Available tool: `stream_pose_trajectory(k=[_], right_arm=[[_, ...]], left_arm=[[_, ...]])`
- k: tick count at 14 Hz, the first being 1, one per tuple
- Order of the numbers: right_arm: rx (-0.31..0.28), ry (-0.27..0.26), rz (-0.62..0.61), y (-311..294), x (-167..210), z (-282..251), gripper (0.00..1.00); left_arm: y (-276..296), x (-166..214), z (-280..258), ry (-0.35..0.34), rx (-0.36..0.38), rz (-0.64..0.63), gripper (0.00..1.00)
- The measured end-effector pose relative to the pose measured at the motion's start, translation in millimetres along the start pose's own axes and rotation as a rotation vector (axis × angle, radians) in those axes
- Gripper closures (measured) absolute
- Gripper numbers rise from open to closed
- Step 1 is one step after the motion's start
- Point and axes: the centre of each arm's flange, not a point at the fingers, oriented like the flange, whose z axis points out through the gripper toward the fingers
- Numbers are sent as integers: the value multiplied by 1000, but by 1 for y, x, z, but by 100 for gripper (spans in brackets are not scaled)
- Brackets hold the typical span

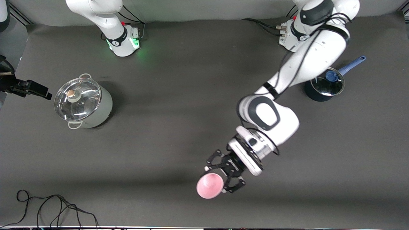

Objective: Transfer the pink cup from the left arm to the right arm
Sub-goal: 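Carry the pink cup with the left gripper toward the table middle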

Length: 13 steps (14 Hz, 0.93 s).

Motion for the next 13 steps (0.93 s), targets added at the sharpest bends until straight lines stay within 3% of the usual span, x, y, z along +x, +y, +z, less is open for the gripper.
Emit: stream_pose_trajectory(k=[7,13], right_arm=[[64,2,460,-15,-3,-13,0],[89,29,523,-77,-17,-33,0]], left_arm=[[87,34,13,4,39,21,30],[152,30,20,-27,58,42,30]])
